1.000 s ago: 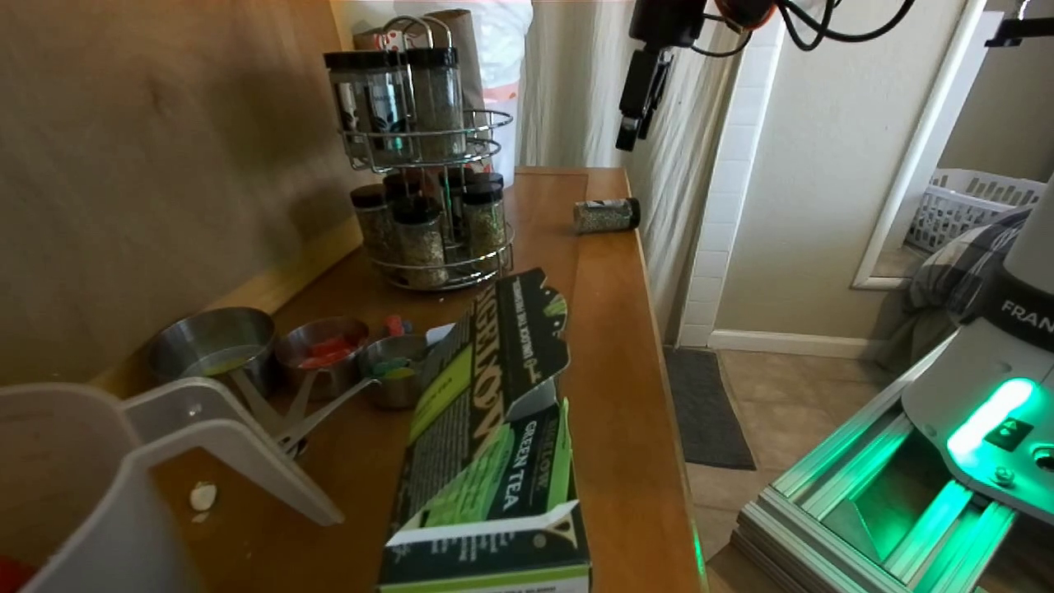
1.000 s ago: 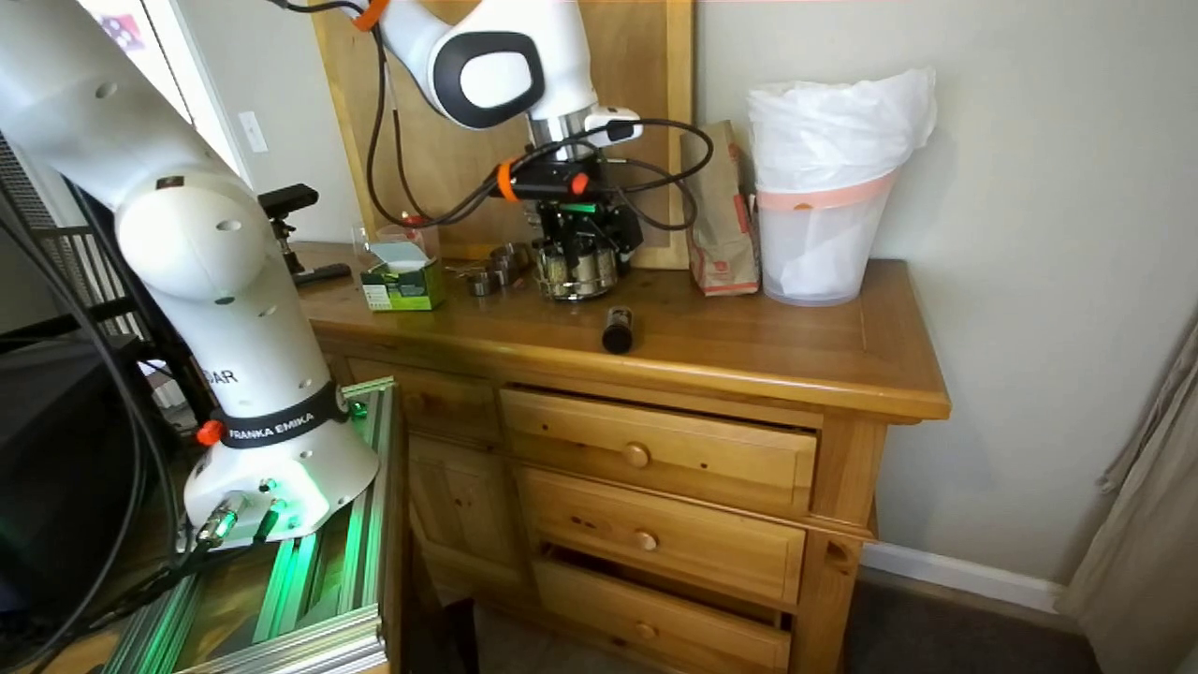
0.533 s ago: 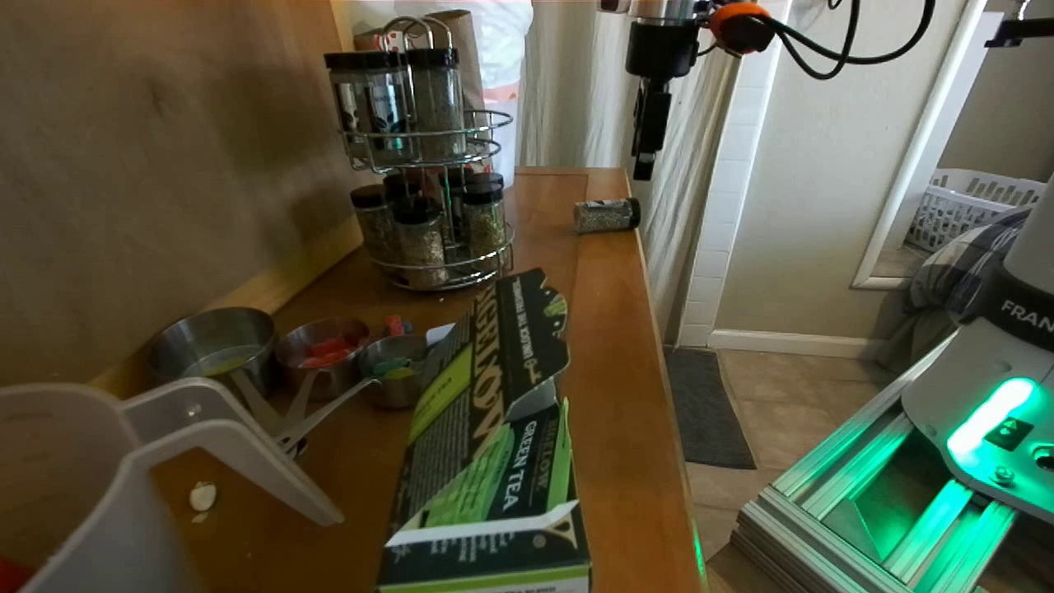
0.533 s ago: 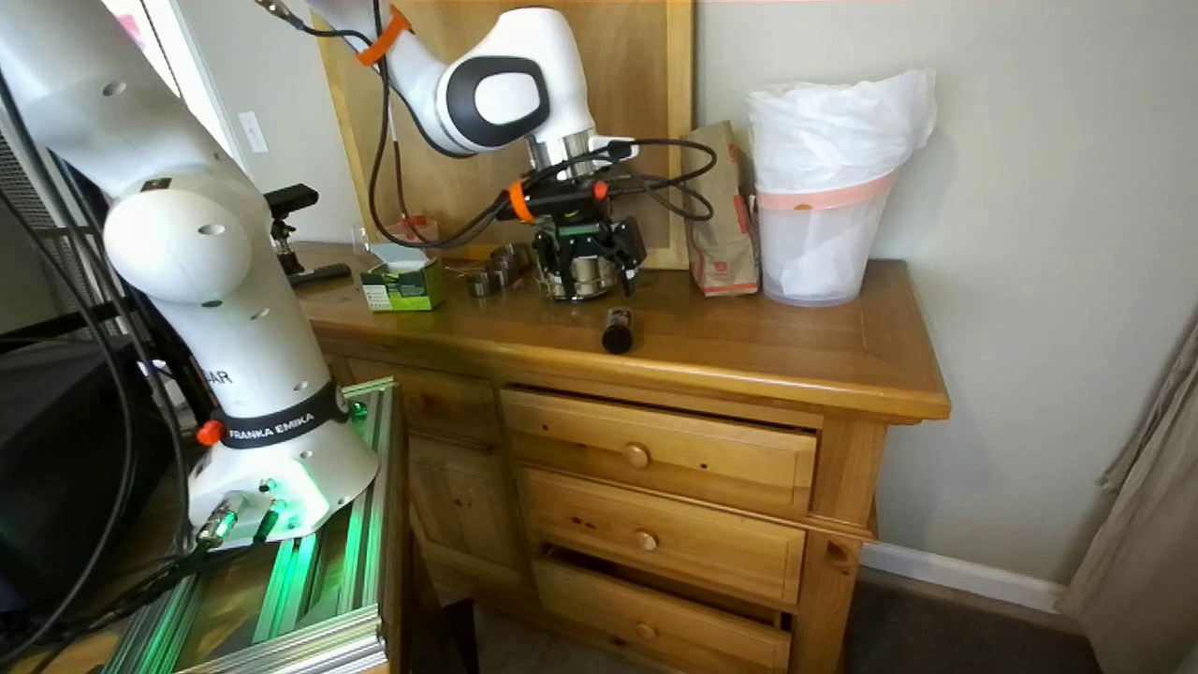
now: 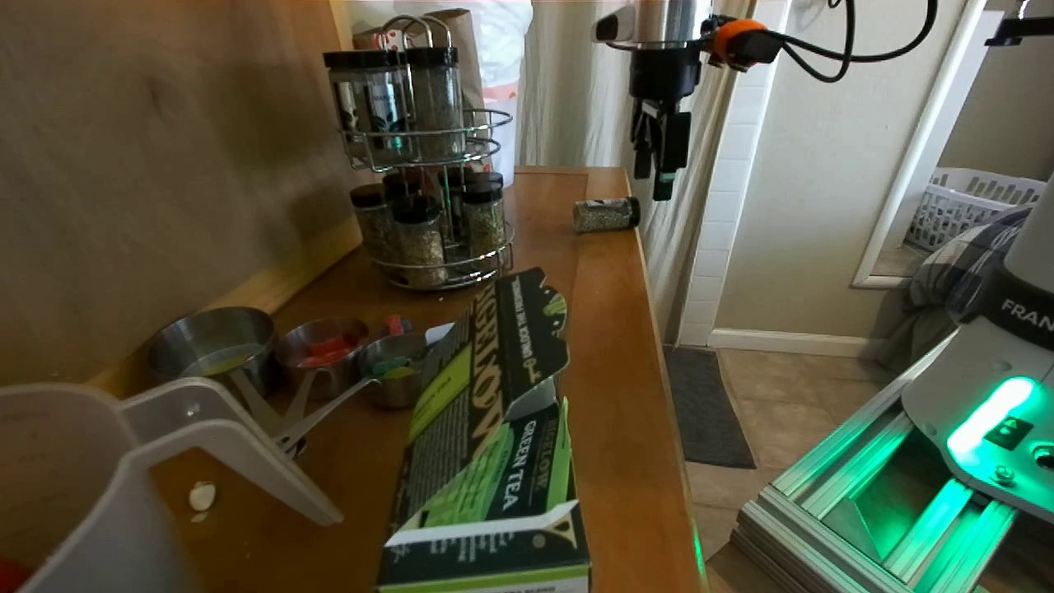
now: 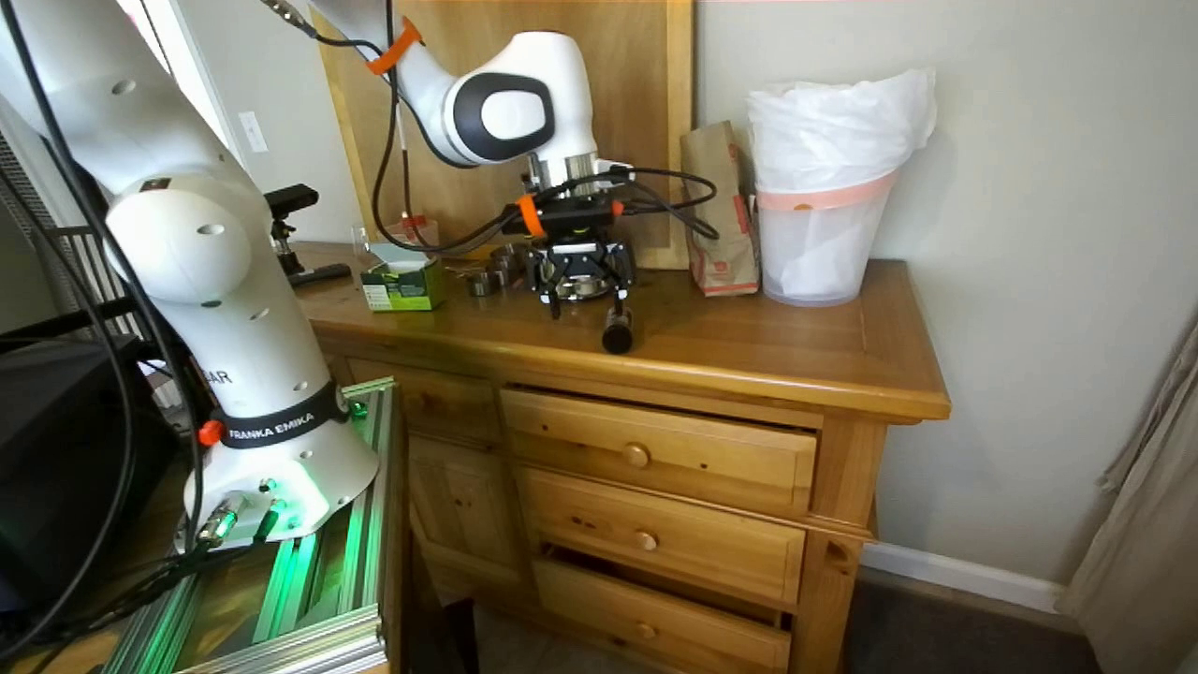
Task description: Put the bottle on the top rack
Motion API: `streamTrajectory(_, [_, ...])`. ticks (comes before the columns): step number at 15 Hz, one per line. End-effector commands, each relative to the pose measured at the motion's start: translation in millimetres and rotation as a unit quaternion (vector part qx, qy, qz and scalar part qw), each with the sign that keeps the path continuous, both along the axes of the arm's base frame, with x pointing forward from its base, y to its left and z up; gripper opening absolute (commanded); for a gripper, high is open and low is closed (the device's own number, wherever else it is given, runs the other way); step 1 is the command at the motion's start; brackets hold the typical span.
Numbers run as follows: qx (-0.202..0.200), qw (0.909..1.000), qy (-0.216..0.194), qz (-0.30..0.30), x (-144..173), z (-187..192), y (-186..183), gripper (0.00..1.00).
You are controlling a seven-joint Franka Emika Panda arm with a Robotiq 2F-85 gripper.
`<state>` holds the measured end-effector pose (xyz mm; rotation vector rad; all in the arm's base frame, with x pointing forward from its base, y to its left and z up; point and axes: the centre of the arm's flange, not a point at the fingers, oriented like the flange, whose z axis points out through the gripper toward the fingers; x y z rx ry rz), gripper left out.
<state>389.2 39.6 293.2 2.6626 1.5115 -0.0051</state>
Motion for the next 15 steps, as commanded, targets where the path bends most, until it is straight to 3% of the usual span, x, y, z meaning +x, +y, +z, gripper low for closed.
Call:
streamTrajectory(1, [0.003, 1.0, 0.006, 0.001, 0.2, -3.4, 0.5, 1.0])
streamTrajectory(8, [0.017, 0.9994, -0.031, 0.002, 16.6, -23.0, -5.4, 1.0])
streamTrajectory(15, [0.107, 0.9933, -0.032, 0.028, 10.2, -10.9, -59.7, 1.0])
